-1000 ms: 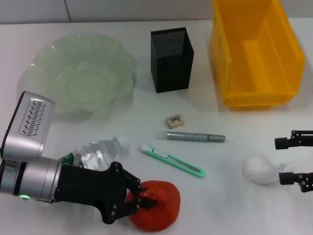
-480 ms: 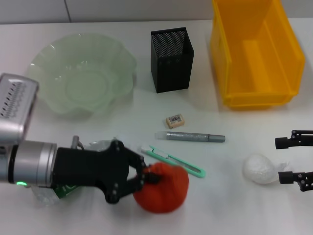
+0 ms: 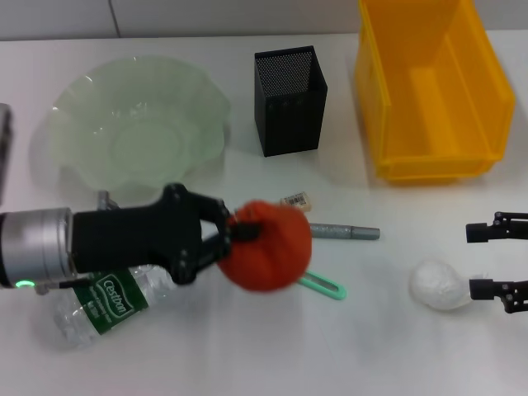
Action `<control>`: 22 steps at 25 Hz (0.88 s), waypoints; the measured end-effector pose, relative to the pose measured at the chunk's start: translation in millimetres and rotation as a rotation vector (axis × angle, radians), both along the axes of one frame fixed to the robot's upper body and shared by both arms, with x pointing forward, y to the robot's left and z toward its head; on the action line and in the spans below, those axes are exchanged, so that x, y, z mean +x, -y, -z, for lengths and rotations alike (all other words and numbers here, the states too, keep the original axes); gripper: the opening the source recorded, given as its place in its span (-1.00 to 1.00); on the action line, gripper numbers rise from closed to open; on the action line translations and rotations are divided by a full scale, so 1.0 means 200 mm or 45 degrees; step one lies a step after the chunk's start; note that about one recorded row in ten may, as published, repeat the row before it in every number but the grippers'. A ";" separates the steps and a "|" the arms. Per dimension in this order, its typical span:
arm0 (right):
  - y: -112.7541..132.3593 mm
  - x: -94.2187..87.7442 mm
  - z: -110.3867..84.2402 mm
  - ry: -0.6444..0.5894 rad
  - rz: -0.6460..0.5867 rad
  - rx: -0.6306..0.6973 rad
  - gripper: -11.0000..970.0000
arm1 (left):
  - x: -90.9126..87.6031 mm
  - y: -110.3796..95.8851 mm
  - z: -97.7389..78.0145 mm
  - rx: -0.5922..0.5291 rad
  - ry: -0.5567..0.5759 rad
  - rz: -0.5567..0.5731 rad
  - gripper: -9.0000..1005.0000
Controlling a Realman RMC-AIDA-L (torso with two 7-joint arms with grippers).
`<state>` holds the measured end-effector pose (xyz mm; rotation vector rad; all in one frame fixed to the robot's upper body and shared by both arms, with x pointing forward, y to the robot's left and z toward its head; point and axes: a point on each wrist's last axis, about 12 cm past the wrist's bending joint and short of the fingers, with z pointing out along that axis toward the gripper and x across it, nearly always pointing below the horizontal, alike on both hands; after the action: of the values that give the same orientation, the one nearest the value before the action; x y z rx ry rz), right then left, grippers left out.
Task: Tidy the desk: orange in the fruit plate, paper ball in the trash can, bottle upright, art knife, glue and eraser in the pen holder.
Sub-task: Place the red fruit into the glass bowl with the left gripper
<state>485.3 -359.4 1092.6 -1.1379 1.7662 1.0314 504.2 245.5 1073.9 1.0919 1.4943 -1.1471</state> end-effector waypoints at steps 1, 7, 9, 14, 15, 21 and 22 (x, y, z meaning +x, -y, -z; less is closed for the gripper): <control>0.00 0.00 0.00 0.003 0.004 0.002 0.70 | 0.00 -0.01 -0.01 -0.041 0.023 -0.050 -0.86; 0.01 0.00 0.00 0.015 0.023 0.000 0.71 | 0.01 -0.05 -0.03 -0.133 0.092 -0.200 -0.86; 0.01 0.00 0.00 0.017 0.026 -0.002 0.71 | 0.03 -0.07 -0.02 -0.158 0.095 -0.276 -0.86; 0.01 0.01 0.00 0.022 0.026 -0.005 0.71 | 0.09 -0.10 0.01 -0.180 0.078 -0.503 -0.86; 0.01 0.01 0.00 0.023 0.025 -0.006 0.71 | 0.09 -0.10 0.02 -0.180 0.075 -0.521 -0.86; 0.01 0.02 0.00 0.031 0.032 -0.017 0.71 | 0.16 -0.13 0.05 -0.166 0.057 -0.717 -0.86; 0.01 0.02 0.00 0.033 0.030 -0.018 0.71 | 0.17 -0.14 0.05 -0.164 0.056 -0.745 -0.86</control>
<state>489.8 -361.3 1093.4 -1.1318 1.7647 0.9874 539.0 272.6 1063.1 0.5289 1.5395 -0.7846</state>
